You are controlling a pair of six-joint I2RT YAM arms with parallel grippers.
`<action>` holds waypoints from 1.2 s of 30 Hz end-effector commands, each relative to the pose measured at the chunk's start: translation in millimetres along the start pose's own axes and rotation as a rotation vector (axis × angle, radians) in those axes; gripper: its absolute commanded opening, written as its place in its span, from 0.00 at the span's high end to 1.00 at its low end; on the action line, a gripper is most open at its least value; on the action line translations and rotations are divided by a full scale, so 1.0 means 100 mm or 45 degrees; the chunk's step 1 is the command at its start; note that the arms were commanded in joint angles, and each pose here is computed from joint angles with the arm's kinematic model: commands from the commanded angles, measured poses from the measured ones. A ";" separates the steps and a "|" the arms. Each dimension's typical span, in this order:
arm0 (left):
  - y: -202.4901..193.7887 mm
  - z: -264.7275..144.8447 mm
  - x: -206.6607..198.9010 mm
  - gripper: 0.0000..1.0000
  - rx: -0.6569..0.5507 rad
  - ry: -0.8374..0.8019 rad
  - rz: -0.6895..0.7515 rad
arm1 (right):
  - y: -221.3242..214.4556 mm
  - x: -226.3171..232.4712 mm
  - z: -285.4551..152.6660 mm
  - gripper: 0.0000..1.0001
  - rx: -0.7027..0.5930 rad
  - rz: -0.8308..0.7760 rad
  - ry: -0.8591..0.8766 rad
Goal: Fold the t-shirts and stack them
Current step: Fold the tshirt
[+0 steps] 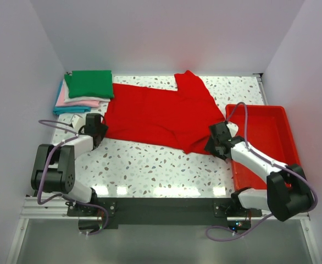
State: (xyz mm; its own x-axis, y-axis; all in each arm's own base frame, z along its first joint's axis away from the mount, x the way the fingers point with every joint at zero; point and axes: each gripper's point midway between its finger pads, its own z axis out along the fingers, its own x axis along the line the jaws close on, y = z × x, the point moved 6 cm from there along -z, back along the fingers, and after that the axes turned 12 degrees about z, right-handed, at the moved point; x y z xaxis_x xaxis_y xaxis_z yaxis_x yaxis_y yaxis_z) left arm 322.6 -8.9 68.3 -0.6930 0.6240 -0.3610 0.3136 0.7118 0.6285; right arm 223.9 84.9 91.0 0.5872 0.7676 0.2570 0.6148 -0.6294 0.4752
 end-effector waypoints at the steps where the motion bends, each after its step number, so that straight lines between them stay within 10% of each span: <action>1: -0.02 0.09 0.04 0.49 0.001 0.052 0.015 | 0.12 0.12 0.08 0.41 -0.077 0.064 0.017; 5: -0.05 0.12 0.09 0.69 0.014 0.096 0.021 | 0.14 0.14 0.14 0.47 -0.077 0.050 0.005; 9: 0.00 0.06 0.13 0.94 0.018 0.152 0.032 | 0.17 0.17 0.15 1.00 -0.063 0.008 -0.011; 32: 0.22 -0.73 0.99 0.97 -0.127 0.382 -0.057 | -0.30 -0.52 -1.08 0.99 0.214 0.057 0.358; 36: 0.16 -0.79 0.98 0.64 -0.117 0.290 -0.096 | -0.29 -0.57 -1.16 0.61 0.188 0.039 0.394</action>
State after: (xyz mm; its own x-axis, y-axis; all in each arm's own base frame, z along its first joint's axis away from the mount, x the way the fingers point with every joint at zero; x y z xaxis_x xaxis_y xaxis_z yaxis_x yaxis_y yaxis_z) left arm 212.1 35.2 93.0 -0.8401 0.5014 -0.2071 0.2596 0.7068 0.6581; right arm 124.7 77.6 163.1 0.4164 0.7215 0.5532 0.6558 -0.6598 0.3669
